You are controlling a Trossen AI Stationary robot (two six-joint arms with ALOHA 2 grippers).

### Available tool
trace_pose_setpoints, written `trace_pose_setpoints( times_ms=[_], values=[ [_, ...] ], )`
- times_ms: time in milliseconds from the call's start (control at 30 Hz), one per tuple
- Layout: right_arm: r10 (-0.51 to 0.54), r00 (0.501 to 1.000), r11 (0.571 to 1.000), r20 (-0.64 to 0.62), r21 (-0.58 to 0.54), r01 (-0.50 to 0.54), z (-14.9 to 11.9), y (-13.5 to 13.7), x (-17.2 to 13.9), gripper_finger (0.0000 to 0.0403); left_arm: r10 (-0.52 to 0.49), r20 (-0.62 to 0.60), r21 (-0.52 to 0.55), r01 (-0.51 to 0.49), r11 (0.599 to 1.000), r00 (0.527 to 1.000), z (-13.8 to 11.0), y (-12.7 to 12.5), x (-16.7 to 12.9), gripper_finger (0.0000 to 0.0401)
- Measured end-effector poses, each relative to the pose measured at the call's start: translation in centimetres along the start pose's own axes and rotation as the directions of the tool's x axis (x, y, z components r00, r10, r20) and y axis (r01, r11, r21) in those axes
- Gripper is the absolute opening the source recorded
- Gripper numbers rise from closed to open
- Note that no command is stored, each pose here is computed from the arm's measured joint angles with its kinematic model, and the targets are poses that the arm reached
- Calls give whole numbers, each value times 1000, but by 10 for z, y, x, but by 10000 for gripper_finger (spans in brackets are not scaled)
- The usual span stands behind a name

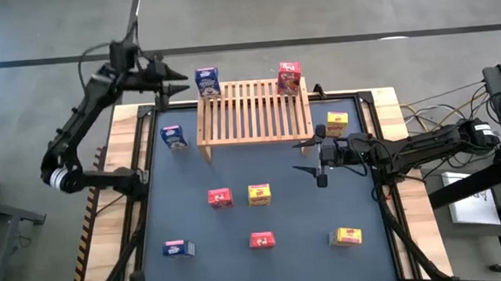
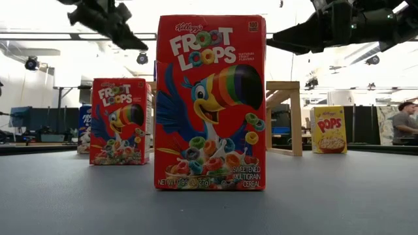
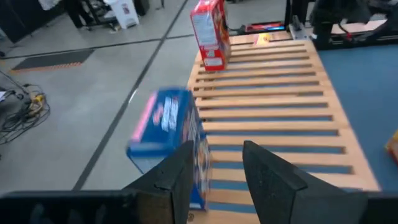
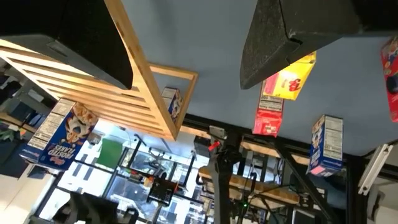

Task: Stack cereal on shelf
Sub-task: Put the middle blue cereal box on the shelf

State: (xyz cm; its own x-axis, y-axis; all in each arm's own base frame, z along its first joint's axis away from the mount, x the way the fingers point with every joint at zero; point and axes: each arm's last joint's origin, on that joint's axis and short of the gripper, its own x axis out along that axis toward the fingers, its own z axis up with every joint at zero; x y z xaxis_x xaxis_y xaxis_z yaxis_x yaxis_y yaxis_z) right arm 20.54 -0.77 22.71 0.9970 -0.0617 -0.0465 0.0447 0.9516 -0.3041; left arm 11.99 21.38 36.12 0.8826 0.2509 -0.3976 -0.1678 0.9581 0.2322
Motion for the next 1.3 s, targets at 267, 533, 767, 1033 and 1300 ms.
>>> trace_pose_setpoints(
  times_ms=[267, 533, 767, 1033, 1300],
  values=[
    [0, 1000, 1000, 0, -3, 0, 0, 0, 0, 286, 82, 63, -45, -79, 996, 995, -51, -9, 16, 121],
    [0, 1000, 1000, -1, -2, 0, 0, 0, 0, 286, 136, 101, -121, -123, 985, 986, -71, 0, 27, 121],
    [1, 1000, 1000, -4, -3, -1, 0, 0, 0, 286, 96, 95, -161, -80, 984, 991, -78, 12, 41, 157],
    [3, 1000, 1000, -9, -7, -3, -1, 0, 0, 286, 54, 81, -199, -37, 979, 995, -85, 29, 58, 215],
    [2, 1000, 1000, -10, -7, -2, -1, 0, 0, 286, -6, 97, -219, 27, 975, 995, -92, 35, 68, 223]
  ],
)
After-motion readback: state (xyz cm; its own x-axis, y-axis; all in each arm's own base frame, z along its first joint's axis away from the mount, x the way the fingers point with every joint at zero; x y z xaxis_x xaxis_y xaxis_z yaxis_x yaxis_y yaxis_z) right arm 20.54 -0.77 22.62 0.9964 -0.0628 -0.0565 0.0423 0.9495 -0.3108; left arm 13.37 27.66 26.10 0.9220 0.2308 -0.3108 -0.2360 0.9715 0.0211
